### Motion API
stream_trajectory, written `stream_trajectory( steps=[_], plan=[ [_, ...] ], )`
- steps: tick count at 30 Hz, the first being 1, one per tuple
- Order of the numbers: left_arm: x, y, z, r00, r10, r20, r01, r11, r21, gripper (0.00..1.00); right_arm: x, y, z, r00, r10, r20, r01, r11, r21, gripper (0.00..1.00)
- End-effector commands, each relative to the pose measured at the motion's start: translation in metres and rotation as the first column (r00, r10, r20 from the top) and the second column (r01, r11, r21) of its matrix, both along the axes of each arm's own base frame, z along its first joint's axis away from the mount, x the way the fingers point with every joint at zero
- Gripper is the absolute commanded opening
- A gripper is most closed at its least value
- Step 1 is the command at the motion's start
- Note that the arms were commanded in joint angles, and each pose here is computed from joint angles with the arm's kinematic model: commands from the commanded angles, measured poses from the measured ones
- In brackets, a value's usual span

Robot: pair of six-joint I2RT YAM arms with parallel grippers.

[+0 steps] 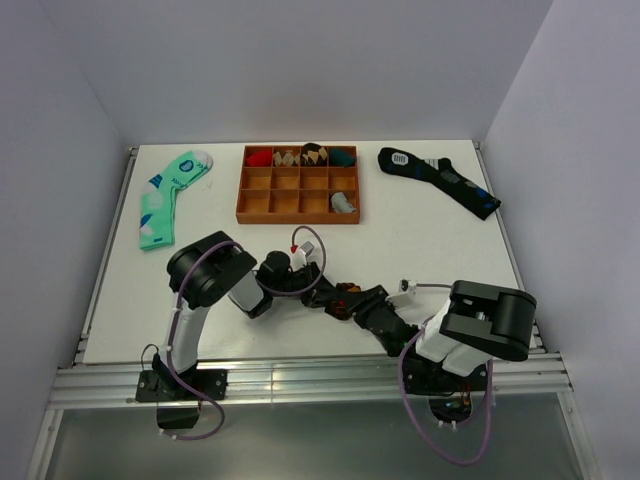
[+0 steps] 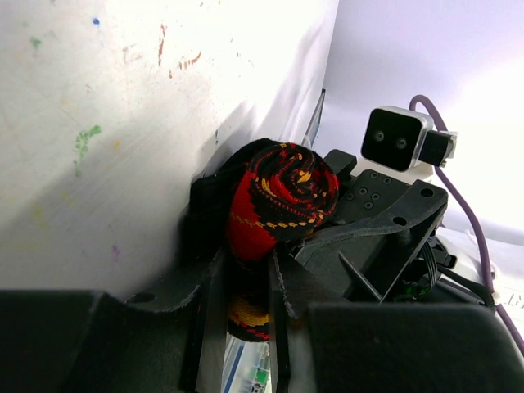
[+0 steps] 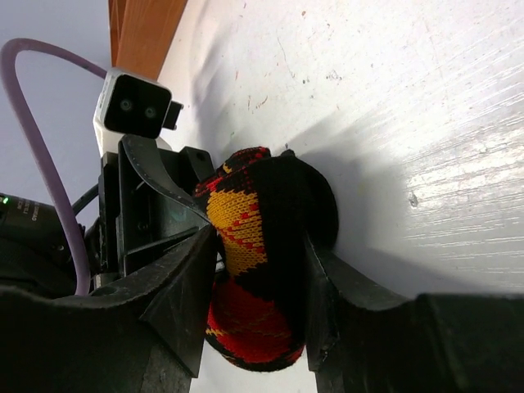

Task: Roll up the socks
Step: Roll the sock at the center of the board.

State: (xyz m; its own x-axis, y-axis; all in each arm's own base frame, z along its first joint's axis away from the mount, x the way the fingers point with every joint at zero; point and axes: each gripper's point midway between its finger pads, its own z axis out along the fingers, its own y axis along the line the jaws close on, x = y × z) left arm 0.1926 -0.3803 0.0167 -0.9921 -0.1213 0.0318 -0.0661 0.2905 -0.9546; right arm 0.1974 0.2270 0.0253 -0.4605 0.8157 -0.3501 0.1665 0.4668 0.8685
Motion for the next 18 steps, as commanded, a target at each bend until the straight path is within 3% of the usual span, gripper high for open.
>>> stream_trajectory(
  steps=[1,2,5,8,18],
  plan=[
    [-0.113,0.039,-0.12,0.94,-0.126,-0.317,0.254,0.878,0.405,0.0,-0.089,-0.021,-0.044,0.916,0.327,-0.23,-0.332,0.943,0.02,0.27],
    [-0.113,0.039,-0.119,0.941,-0.13,-0.312,0.255,0.879,0.403,0.0,-0.089,-0.019,-0.044,0.916,0.328,-0.23,-0.333,0.943,0.019,0.16],
    [-0.113,0.038,-0.113,0.942,-0.139,-0.304,0.256,0.886,0.387,0.0,-0.088,-0.02,-0.043,0.919,0.324,-0.226,-0.328,0.945,0.023,0.0],
    [-0.112,0.035,-0.105,0.944,-0.152,-0.293,0.256,0.897,0.36,0.01,-0.088,-0.022,-0.045,0.921,0.313,-0.232,-0.317,0.948,0.02,0.0],
    [-0.087,0.045,-0.074,0.977,-0.078,-0.197,0.141,0.934,0.329,0.23,-0.088,-0.026,-0.042,0.926,0.305,-0.224,-0.305,0.952,0.037,0.0]
  ],
)
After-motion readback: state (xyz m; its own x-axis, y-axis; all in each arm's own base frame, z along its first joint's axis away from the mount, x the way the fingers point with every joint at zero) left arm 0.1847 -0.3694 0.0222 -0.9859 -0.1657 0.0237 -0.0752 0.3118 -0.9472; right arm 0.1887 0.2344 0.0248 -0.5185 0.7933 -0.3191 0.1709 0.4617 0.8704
